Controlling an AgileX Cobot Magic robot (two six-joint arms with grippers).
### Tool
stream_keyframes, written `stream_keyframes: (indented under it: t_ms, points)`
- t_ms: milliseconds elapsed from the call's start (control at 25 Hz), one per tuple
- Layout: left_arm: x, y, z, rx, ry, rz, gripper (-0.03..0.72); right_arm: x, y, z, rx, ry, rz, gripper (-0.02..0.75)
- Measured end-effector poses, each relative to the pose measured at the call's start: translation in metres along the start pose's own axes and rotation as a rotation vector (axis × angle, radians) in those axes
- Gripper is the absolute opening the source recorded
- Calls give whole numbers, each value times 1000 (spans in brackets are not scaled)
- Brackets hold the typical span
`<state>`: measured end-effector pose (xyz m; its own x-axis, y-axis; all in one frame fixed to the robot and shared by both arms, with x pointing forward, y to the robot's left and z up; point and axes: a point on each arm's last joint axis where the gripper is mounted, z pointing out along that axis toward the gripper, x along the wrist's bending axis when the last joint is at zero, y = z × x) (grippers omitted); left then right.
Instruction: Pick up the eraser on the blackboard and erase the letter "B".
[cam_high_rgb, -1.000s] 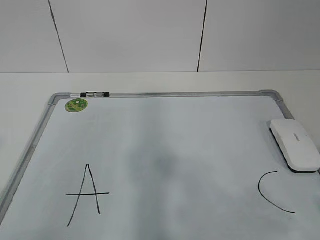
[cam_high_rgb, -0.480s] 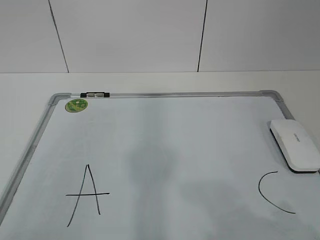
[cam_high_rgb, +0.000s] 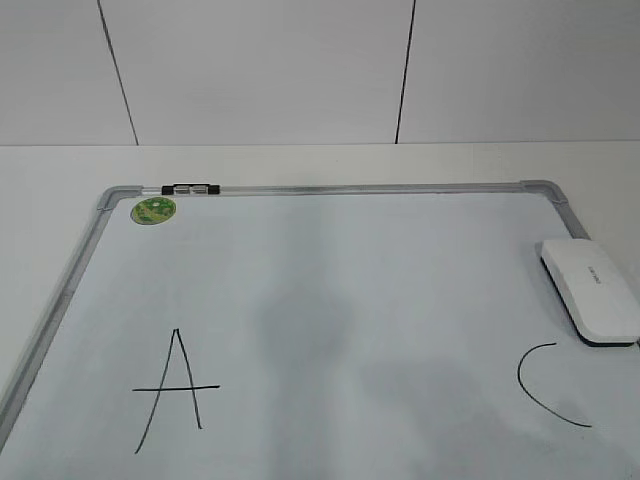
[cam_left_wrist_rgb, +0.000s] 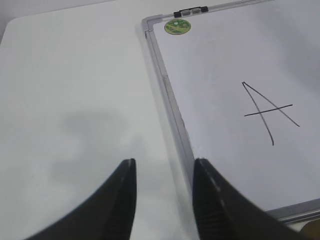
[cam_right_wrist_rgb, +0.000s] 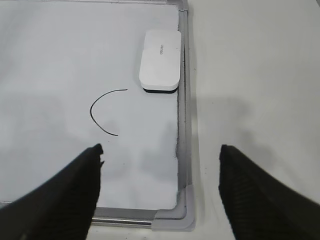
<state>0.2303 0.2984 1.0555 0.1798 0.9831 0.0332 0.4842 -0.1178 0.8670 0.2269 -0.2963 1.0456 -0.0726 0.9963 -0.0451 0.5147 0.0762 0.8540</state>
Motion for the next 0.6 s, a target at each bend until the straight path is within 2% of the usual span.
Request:
stream_keyframes:
  t_ms: [240,600]
  points:
    - [0,0,0,-4,4,-2,239,0,0,0,-3,0,0,587]
    - [0,0,-1,-7,32,-18,235,0,0,0,-3,0,0,587]
